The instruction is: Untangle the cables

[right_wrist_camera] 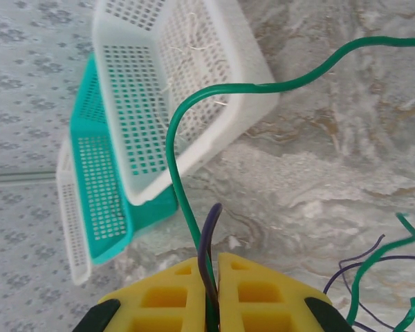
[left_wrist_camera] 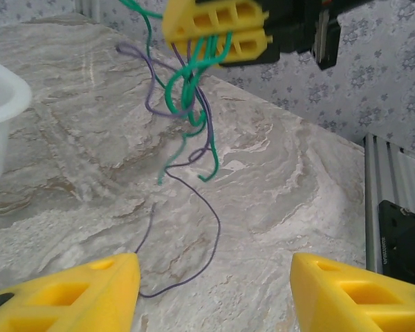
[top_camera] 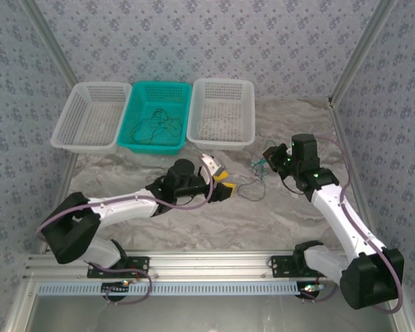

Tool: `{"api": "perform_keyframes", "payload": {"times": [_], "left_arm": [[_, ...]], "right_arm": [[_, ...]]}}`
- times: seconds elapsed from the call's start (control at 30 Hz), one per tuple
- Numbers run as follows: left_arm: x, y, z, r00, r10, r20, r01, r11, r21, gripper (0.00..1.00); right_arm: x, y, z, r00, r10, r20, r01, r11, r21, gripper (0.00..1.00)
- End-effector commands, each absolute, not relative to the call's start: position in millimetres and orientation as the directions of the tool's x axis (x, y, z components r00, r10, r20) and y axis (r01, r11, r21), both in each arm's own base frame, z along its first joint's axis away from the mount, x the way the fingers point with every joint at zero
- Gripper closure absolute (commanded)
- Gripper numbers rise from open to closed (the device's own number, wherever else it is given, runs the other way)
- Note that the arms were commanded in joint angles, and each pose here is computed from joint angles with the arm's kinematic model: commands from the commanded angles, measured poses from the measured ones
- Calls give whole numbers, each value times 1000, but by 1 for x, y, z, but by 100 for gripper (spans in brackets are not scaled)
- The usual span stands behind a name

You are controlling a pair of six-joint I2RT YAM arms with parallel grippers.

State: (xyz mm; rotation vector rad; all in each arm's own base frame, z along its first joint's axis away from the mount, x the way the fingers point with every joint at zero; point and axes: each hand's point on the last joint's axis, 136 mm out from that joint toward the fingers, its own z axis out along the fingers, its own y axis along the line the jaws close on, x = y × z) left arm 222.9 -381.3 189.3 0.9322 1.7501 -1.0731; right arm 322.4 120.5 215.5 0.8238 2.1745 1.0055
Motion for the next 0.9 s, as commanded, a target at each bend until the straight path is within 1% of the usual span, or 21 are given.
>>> {"api": "perform_keyframes", "payload": {"times": [0.0,0.1,0.27,0.37,0.43,0.5,0.57,0.67,0.73,0.87], "left_arm": [[221,-401,217,-318,55,-947,921,257,-294,41],[227,-410,215,-317,30,-948,922,245,-301,41],[231,-427,211,-325,37,-945,927,213,-310,41],[238,-430,202,-324,42,-945,921,242,-305,41],[247,-430,198,-335,40,-941,907,284,-311,40],[262,-427,190,-393,39,-919,866,351,-356,40],[278,-426,178,-511,53,-858,798,400,-450,39],[284,-428,174,-607,7,-795,744,355,-565,38],[288,-430,169,-647,-19,-762,712,343,-613,38],[286,-434,157,-672,-20,-740,698,315,-642,38]], "right_arm": [[328,128,256,-609,752,-253,212,462,861,100],[331,132,279,-600,758,-257,168,433,886,100],[334,132,311,-577,763,-292,110,428,897,100],[336,135,326,-573,761,-305,80,423,903,100],[336,137,333,-573,757,-314,62,422,904,100],[335,140,340,-575,752,-321,45,421,906,100],[335,142,346,-576,747,-332,28,424,905,100],[335,142,350,-566,749,-345,22,432,902,100],[334,142,353,-562,749,-352,15,434,901,100],[334,144,359,-555,748,-364,0,438,899,100]]}}
